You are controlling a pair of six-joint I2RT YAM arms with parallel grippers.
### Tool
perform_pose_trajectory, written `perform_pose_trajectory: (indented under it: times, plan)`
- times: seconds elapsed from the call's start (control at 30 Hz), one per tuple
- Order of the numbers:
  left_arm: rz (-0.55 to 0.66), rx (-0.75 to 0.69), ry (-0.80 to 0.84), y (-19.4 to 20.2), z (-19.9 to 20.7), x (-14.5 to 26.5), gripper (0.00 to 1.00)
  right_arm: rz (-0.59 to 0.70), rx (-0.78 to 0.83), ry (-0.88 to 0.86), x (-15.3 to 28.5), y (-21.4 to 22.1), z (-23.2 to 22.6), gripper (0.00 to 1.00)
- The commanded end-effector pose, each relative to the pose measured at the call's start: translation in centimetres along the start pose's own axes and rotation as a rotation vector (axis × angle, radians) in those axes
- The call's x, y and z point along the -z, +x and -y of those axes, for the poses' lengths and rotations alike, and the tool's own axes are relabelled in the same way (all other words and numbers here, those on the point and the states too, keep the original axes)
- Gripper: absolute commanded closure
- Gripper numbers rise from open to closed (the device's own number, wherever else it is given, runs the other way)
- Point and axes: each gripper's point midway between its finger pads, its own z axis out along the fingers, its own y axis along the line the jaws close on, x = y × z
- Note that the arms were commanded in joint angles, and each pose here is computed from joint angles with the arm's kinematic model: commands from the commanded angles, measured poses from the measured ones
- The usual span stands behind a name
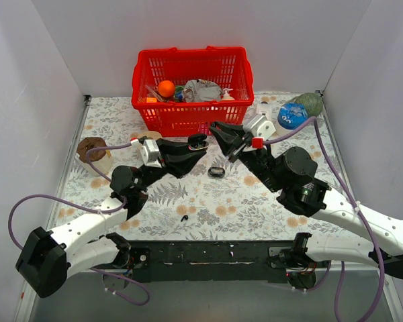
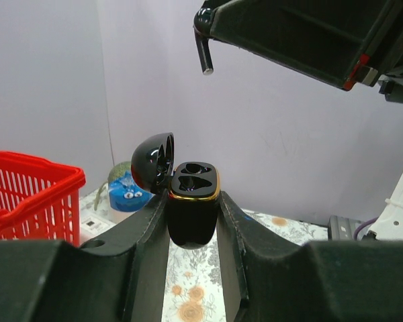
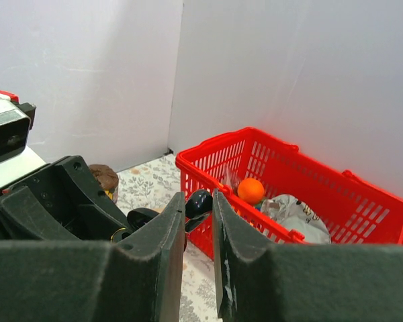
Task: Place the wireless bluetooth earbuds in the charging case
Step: Place the earbud in the charging case.
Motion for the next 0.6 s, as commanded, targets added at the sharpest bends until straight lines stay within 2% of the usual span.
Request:
perform_pose_trajectory:
  times: [0.0,0.2,0.57]
  plan:
    - [0.123,-0.075,0.045,-3.8,0.6,-1.4,1.0,0.133,0.019,-0.021,0.1,-3.4,0.0,0.99]
    - [0.169,-0.07,0.062,-4.6,0.7,-2.0,1.0,0.119,0.04,-0.053,0.7,-2.9,-0.4,0.99]
    - [0.145,-0.03,0.066,-4.5,0.4,-3.2,1.0,0.045,0.072,-0.048,-0.1,-1.1,-0.5,0.99]
